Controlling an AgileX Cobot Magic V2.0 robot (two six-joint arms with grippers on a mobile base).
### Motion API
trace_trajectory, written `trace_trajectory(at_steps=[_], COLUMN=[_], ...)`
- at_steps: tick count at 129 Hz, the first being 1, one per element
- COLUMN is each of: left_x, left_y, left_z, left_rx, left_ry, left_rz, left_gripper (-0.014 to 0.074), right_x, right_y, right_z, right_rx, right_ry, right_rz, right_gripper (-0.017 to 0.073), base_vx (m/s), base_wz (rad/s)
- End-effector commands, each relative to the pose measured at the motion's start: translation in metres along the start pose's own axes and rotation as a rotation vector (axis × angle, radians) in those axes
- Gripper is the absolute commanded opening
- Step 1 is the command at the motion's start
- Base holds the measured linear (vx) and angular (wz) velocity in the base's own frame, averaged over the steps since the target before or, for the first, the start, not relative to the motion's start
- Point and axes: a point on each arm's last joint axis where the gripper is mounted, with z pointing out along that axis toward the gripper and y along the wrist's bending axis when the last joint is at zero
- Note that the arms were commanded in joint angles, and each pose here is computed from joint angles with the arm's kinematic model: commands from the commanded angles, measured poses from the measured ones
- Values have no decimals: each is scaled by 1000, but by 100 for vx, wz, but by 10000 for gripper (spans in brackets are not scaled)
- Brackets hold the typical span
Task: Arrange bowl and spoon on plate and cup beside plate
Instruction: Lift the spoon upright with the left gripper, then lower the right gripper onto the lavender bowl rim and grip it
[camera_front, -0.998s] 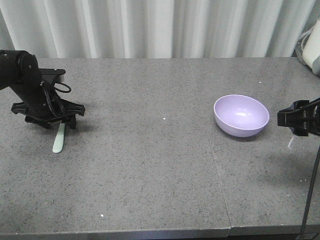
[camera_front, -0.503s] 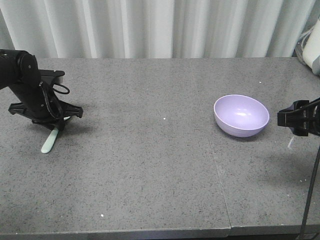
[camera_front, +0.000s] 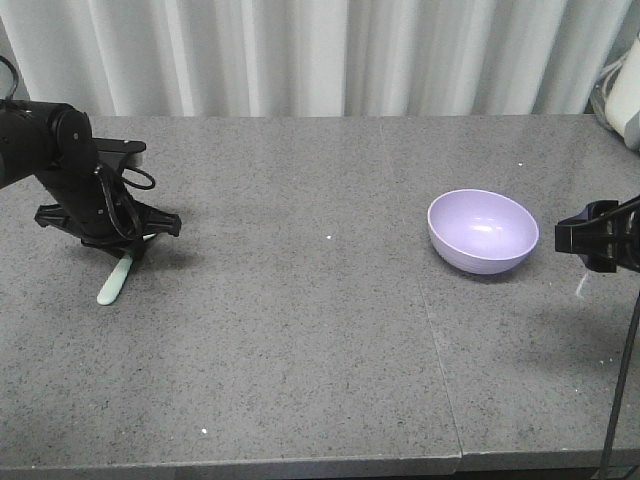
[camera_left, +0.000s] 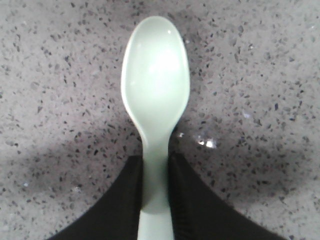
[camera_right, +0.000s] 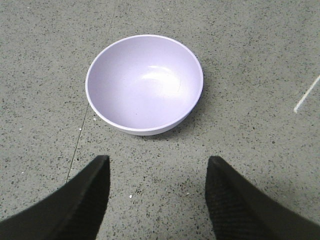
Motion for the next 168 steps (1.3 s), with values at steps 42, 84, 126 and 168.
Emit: trace_trajectory(at_steps=[42,84,126,168], left_x=[2,22,25,25], left_y=[-5,-4,-4,-4], left_z=[-131,-194,-199,-199], left_rx=[30,31,32,32], left_ry=[-351,-493,-500,-500], left_rz=[23,28,28,28], left_gripper=[-8,-8,-8,-8], right_x=[-16,-16,-16,-21], right_y=[0,0,0,-1], right_z=[-11,-11,-11,-11], right_rx=[13,13,13,13], right_ry=[-107,-107,-107,-164], right_rz=[-9,-9,-9,10], right_gripper=[418,418,418,418], base_vx=[0,0,0,0], base_wz=[0,0,0,0])
